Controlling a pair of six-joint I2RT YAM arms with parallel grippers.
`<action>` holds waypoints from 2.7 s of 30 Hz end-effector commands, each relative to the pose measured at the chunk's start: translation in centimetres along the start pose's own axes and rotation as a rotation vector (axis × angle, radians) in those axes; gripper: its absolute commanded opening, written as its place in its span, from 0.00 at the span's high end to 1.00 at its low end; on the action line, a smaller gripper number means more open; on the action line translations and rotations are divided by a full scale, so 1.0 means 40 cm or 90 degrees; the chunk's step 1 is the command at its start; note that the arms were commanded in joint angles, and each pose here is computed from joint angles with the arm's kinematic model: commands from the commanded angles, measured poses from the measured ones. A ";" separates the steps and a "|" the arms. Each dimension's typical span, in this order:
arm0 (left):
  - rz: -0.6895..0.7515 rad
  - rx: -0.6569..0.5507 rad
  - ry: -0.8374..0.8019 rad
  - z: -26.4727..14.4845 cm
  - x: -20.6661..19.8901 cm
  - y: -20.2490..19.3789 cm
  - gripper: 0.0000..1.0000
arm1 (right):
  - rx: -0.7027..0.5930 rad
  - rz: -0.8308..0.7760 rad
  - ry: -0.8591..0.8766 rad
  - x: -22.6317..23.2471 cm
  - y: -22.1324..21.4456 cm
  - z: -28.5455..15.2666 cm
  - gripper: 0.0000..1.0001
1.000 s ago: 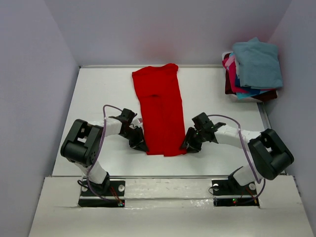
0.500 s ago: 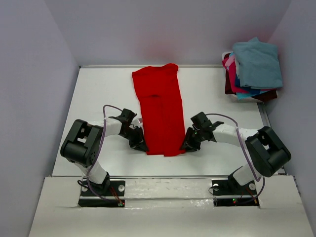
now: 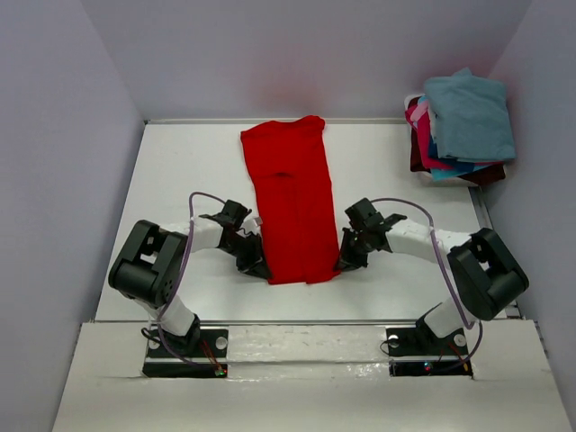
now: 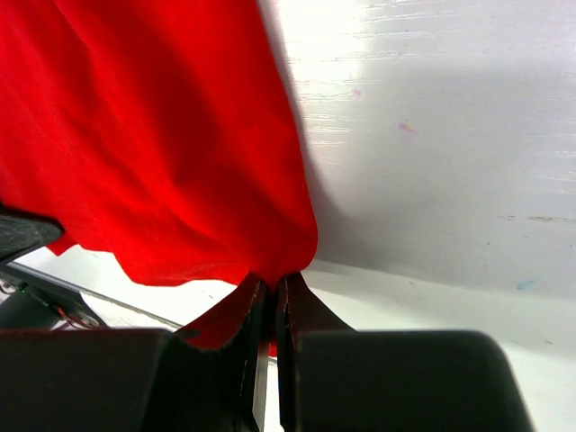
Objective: Fold and stack the t-shirts
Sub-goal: Fold the tshirt
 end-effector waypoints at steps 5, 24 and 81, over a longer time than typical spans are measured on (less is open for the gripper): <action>0.021 -0.007 0.048 0.003 0.034 -0.033 0.94 | 0.040 -0.060 -0.003 0.026 0.015 -0.012 0.93; 0.044 -0.029 0.054 -0.054 0.046 -0.137 0.94 | 0.118 -0.150 -0.007 0.107 -0.097 -0.036 0.93; 0.064 -0.257 0.020 -0.247 -0.237 0.236 0.94 | -0.044 -0.207 -0.076 0.290 0.366 -0.080 0.93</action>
Point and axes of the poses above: each gripper's point midway between its finger pads, its own z axis out along the fingers, its own x axis along the line the jaws close on, y = z × x, the point moved 6 cm from there along -z, back along the fingers, and after that the axes turned 14 degrees about -z, right-handed, at the moved point
